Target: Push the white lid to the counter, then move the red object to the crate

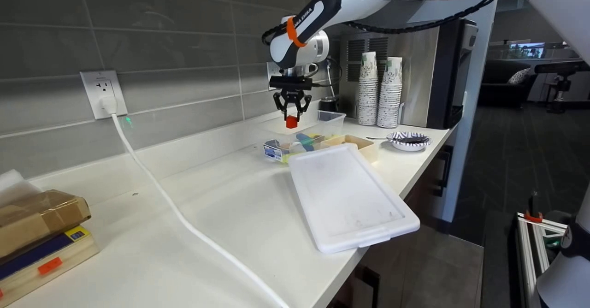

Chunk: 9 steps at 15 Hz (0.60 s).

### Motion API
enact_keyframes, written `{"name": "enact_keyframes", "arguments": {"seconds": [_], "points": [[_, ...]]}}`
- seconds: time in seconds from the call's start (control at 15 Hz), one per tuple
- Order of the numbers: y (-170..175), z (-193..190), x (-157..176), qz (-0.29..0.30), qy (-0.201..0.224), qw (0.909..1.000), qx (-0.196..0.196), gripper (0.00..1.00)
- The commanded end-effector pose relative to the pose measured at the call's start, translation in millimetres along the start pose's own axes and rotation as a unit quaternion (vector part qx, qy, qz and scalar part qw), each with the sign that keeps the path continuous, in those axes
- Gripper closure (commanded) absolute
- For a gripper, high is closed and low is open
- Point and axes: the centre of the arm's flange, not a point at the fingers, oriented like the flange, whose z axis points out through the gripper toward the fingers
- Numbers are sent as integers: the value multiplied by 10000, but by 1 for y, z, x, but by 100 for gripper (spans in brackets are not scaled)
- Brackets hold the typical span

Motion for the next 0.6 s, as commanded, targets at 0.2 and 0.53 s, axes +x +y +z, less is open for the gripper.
{"name": "enact_keyframes", "arguments": {"seconds": [0.2,0.53], "points": [[51,-61,-47,98,-21,9999,-137,77],[92,-78,-75,86,-12,9994,-328,77]]}}
